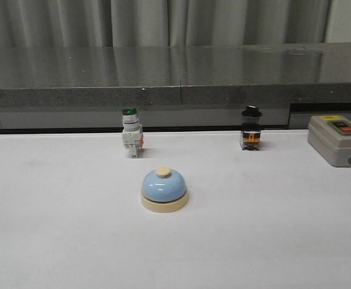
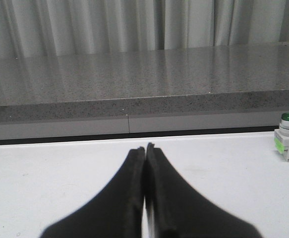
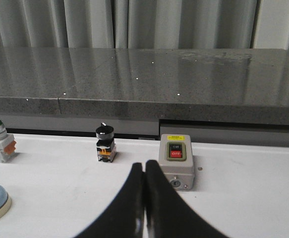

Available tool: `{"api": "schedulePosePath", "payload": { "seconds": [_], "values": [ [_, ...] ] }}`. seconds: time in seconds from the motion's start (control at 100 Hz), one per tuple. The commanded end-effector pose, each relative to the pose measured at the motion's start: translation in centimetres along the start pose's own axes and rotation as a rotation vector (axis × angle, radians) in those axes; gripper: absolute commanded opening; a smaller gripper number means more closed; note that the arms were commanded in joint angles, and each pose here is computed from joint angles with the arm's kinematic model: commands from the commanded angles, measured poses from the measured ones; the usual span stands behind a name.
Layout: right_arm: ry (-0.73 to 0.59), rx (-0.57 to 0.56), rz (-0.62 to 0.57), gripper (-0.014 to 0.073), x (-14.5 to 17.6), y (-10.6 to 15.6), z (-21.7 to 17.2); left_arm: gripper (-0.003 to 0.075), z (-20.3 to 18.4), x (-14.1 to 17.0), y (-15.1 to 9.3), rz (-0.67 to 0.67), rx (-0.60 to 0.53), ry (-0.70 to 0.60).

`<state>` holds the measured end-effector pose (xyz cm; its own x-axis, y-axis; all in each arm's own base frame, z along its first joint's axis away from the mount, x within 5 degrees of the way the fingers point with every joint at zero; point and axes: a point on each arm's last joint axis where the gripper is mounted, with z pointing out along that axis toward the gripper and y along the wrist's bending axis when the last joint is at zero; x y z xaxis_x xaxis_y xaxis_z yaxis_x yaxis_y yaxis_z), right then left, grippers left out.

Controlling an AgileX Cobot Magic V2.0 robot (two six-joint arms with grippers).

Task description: Place and press bell with both arms

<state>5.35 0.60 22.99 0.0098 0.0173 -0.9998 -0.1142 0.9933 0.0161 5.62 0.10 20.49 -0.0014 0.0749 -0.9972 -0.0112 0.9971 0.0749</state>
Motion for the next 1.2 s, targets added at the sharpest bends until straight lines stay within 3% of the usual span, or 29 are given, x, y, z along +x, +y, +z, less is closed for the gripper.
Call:
{"api": "schedulePosePath", "payload": {
  "seconds": [0.0,0.28,0.46,0.92,1.19],
  "values": [
    [-0.030,0.004,0.001,-0.0060,-3.2,0.0,0.4,-0.0020,-0.1,0.5,-0.1,-0.017,0.005,-0.074],
    [0.312,0.014,0.002,-0.0060,-8.5,0.1,4.7,-0.0020,-0.1,0.5,-0.1,-0.017,0.005,-0.074],
    [0.523,0.020,0.002,-0.0060,-10.1,0.1,8.6,-0.0020,-0.1,0.5,-0.1,-0.017,0.005,-0.074],
    [0.701,0.010,0.002,-0.0060,-8.5,0.3,15.1,-0.0020,-0.1,0.5,-0.1,-0.017,0.005,-0.074],
    [0.820,-0.138,-0.062,-0.0060,-8.0,4.2,19.0,-0.0020,-0.1,0.5,-0.1,-0.017,0.005,-0.074]
  ]
}}
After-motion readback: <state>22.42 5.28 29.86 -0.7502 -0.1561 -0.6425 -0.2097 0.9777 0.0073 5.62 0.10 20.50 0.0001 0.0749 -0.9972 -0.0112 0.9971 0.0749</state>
